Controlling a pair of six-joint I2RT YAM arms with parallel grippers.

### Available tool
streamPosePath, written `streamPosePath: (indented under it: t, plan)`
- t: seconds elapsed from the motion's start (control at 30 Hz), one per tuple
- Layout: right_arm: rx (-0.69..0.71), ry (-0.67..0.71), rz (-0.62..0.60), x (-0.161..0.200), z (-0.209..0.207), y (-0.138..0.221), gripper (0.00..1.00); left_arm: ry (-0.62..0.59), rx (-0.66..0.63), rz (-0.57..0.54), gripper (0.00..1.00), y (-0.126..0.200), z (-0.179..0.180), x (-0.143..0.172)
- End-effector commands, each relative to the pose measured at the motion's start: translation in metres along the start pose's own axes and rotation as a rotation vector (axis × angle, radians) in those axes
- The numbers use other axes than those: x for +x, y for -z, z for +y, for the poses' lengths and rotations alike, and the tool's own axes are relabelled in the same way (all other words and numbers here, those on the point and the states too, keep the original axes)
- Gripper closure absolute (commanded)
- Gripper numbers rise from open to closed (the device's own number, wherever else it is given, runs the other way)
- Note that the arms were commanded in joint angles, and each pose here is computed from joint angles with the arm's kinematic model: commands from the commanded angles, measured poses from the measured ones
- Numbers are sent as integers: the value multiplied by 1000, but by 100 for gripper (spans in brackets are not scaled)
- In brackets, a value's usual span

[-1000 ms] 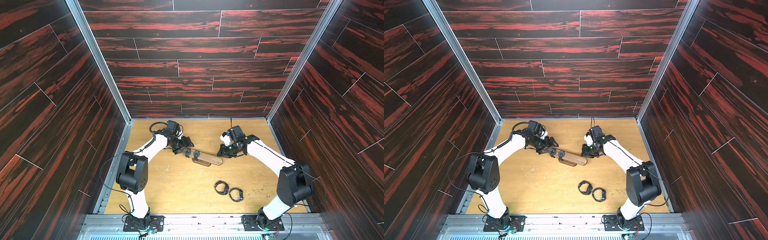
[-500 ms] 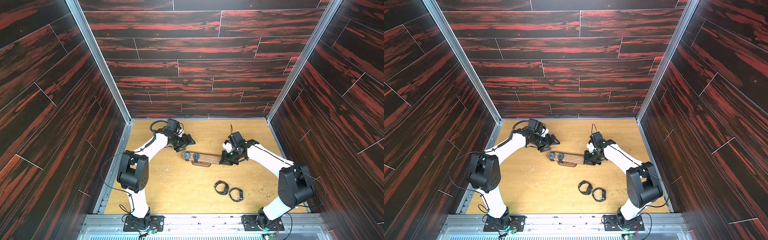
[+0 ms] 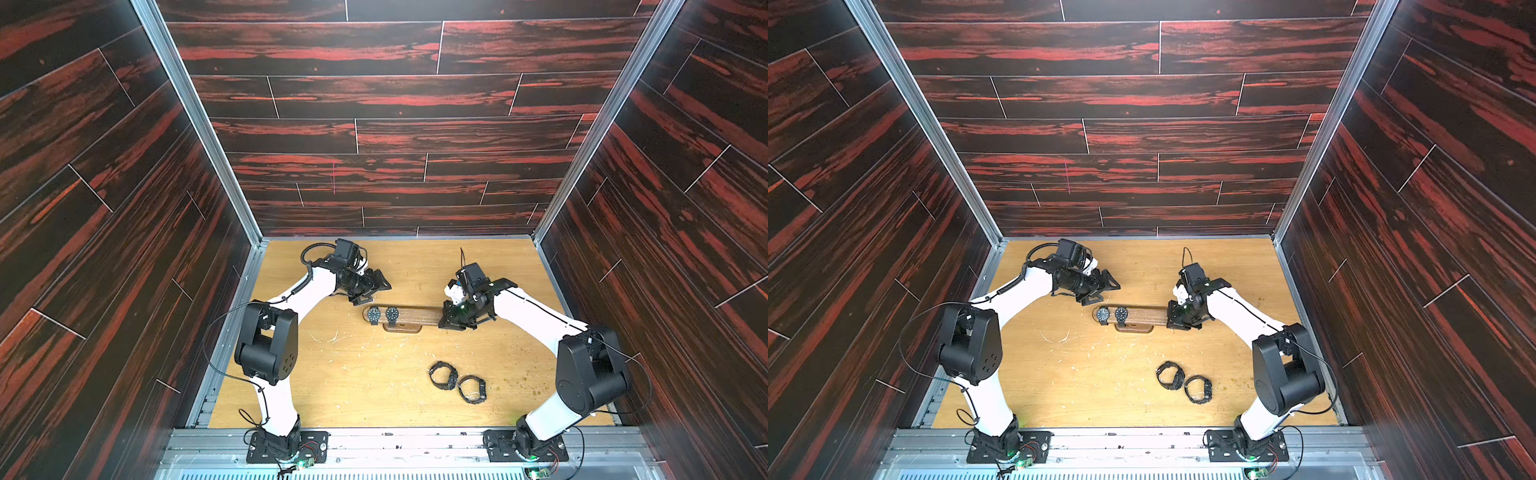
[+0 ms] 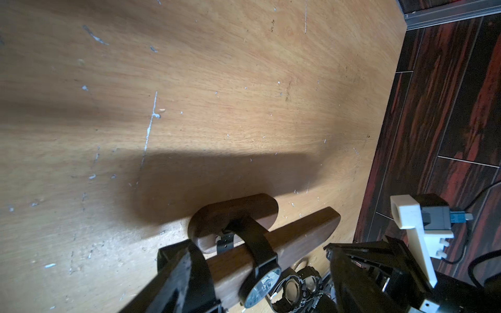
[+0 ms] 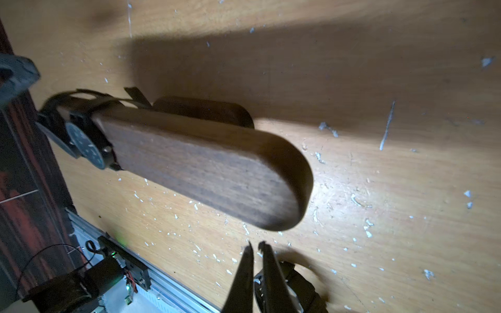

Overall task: Place watch on stand
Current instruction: Place the watch on the stand, then pick up the watch at the center of the board.

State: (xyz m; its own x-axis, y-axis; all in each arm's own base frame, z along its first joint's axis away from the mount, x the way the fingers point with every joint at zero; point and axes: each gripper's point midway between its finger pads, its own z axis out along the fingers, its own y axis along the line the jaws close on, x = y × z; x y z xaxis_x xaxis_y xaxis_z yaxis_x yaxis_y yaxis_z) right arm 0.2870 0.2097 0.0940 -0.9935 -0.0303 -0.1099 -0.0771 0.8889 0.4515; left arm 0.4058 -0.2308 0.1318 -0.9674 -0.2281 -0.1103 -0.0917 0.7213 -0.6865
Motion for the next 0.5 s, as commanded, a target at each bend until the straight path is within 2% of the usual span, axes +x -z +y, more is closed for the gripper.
streamPosePath:
  t: [0.0,0.1,0.3,0.47]
  plan:
    - [43,73,37,19,9,3,87,-34,-34,-17,18,20,-8,-2]
    - [85,107,67,38,9,-1,86,-49,-39,-26,18,26,-11,-2]
    - [78,50,73,65,-2,-3,86,-85,-47,-60,18,44,-19,2]
    - [99,12,91,83,-17,-6,86,-153,-93,-41,19,51,-29,28]
